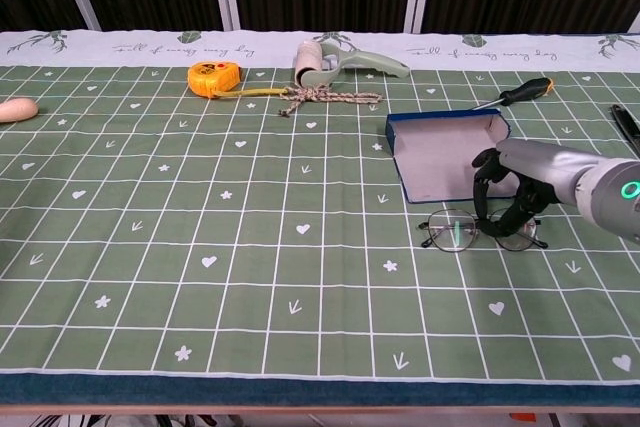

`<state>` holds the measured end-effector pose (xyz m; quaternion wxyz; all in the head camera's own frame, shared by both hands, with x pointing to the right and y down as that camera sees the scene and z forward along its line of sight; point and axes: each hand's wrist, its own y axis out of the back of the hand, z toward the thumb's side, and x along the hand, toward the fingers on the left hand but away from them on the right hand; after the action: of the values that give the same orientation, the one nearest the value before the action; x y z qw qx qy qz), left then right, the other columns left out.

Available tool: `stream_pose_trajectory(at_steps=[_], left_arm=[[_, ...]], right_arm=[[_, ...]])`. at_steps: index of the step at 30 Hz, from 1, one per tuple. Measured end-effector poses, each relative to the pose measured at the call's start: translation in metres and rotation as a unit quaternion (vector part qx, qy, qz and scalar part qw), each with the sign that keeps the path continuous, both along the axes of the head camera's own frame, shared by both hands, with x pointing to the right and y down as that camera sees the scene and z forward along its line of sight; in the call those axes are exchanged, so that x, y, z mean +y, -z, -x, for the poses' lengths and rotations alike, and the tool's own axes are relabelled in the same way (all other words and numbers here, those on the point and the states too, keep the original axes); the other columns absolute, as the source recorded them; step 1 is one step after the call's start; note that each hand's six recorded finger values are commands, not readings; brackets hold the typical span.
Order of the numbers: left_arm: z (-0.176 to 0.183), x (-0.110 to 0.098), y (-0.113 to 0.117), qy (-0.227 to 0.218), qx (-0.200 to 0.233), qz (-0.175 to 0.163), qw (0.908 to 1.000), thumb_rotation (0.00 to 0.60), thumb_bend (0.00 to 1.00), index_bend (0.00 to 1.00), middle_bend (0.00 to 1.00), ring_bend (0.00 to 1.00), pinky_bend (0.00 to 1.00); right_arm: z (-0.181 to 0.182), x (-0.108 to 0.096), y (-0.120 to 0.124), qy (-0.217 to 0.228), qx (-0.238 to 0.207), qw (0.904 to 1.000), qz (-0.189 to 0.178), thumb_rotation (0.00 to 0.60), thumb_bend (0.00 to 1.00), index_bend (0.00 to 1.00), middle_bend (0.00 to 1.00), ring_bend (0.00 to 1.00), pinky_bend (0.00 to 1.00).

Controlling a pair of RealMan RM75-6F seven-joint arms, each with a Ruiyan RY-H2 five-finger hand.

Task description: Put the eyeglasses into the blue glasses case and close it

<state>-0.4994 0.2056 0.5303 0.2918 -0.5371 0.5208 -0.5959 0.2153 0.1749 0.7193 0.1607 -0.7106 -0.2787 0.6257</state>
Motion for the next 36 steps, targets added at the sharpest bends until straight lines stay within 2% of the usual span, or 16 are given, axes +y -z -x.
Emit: stream_pose_trajectory(at_steps=[9,15,27,36], left_arm=[[0.001,0.0,0.0,0.003,0.001,0.001,1.0,0.6,0.28,0.19,0.0,0.0,0.0],[0.002,0.0,0.0,0.006,0.002,0.001,1.0,0.6,0.28,0.19,0.0,0.0,0.0],[0.002,0.0,0.0,0.009,0.0,0.001,1.0,0.6,0.28,0.19,0.0,0.0,0.0],[0.003,0.0,0.001,0.009,-0.006,-0.001,0.9999,0.6,0.28,0.19,0.0,0.0,0.0]], right_arm=[[0.003,-0.004,0.003,-0.003,-0.012,0.9999,-0.003,0.6,0.51,0.64,0.11,0.16,0.3],[0.005,-0.016,0.007,0.004,-0.019,0.9998,-0.012,0.6,0.53,0.64,0.11,0.16,0.29],[0.008,-0.065,0.012,0.027,-0.025,0.998,-0.052,0.6,0.55,0.66,0.11,0.16,0.26],[0.006,-0.107,0.014,0.044,-0.048,0.9924,-0.105,0.6,0.55,0.68,0.1,0.15,0.25]])
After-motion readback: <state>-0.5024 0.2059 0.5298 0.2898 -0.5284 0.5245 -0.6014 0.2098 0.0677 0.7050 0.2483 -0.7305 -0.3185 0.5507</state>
